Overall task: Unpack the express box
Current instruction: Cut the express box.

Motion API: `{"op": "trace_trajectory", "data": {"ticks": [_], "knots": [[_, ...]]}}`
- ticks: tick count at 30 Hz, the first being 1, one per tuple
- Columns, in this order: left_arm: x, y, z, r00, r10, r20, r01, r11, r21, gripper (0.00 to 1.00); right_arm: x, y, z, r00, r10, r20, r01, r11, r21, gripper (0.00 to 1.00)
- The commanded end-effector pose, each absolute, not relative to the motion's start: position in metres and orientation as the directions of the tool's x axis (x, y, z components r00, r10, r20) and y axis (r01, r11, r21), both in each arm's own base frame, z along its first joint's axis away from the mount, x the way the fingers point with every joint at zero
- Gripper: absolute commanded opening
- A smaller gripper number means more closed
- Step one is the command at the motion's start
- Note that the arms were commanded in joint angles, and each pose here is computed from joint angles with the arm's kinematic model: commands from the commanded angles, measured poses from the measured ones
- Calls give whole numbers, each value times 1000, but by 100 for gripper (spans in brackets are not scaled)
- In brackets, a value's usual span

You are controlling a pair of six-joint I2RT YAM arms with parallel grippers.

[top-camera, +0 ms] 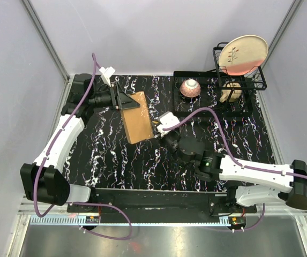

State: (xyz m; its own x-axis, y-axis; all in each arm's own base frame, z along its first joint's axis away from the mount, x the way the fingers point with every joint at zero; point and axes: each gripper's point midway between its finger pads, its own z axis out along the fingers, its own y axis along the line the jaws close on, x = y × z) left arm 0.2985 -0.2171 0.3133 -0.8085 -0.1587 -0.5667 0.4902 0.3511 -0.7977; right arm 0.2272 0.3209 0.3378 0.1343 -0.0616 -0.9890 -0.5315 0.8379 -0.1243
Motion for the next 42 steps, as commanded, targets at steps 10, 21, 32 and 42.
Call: {"op": "trace_trajectory", "data": {"ticks": [10,21,32,42], "knots": [[294,-214,327,-716,-156,-680,603,351,-716,0,221,300,402,245,25,-969,-466,880,-95,0],[261,-228,358,-796,-157,-585,583,66,-810,0,214,305,452,380,189,-905,-506,862,-32,0],[248,-230,372,-791,-153,-593,601,-9,-799,0,215,320,462,431,169,-886,-501,862,-79,0],[248,-229,372,-792,-156,-590,598,-8,-801,0,219,323,461,467,102,-878,-465,873,-146,0]]}}
